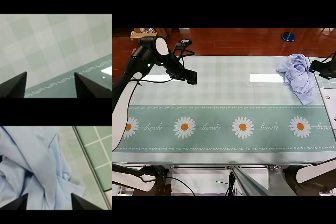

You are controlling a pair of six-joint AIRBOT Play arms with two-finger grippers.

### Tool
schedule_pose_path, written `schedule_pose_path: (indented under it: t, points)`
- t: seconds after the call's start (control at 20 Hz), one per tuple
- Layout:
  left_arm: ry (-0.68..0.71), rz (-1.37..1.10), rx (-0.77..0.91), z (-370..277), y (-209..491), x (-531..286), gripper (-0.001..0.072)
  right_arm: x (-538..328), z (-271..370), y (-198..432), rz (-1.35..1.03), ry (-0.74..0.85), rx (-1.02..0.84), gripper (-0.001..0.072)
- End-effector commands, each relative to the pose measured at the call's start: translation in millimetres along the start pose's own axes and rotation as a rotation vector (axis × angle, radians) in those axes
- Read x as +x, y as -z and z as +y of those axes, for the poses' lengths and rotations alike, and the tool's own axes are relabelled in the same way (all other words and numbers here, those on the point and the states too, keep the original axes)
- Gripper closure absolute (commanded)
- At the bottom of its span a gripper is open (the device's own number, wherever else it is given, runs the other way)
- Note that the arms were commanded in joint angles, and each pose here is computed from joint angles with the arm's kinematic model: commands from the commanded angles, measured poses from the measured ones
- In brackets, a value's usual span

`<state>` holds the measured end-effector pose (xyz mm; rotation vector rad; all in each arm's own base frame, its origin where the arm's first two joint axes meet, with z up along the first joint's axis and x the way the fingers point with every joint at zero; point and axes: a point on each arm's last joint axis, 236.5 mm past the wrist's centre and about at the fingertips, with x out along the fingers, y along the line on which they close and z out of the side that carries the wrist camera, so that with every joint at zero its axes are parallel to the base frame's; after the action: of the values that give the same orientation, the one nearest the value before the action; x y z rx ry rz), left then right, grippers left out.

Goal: Fold the shirts.

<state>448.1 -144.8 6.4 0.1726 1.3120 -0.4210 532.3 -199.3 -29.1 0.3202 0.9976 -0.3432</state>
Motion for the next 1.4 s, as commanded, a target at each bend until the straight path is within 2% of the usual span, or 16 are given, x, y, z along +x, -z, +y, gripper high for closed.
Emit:
schedule_pose_path:
  t: [0.0, 0.25, 0.3, 0.4, 0.6, 0.85, 1.1, 1.35]
  points:
    - [0.004, 0.021, 0.017, -0.7, 5.0, -0.5, -0.0007, 29.1, 7.2, 18.7, 0.057, -0.056, 0.023, 0.0117]
    - [0.004, 0.022, 0.039, -0.4, 5.4, -0.7, -0.0007, 64.2, 47.0, 47.4, 0.15, -0.233, 0.184, 0.0127]
    - [0.003, 0.025, 0.064, 1.0, 6.2, -1.9, -0.0007, 65.5, 54.3, 48.0, 0.156, -0.264, 0.215, 0.0191]
    - [-0.005, 0.008, 0.06, 7.1, 1.3, -14.6, -0.0006, 55.4, 65.7, 38.1, 0.137, -0.313, 0.238, 0.0688]
    - [-0.033, -0.112, 0.067, 12.7, -28.9, -80.3, -0.0006, -37.4, 110.3, -20.7, -0.048, -0.504, 0.121, 0.0685]
    - [-0.06, -0.348, -0.007, -3.1, -50.0, -196.1, -0.0006, -254.9, 172.4, -65.2, -0.317, -0.789, 0.011, 0.0685]
    - [-0.044, -0.489, -0.062, -30.2, -16.5, -283.2, -0.0005, -441.7, 218.8, -4.6, -0.428, -1.006, -0.202, 0.0685]
    - [-0.007, -0.467, 0.025, -71.6, 21.6, -308.9, -0.0005, -557.6, 254.7, 97.9, -0.389, -1.157, -0.361, 0.0685]
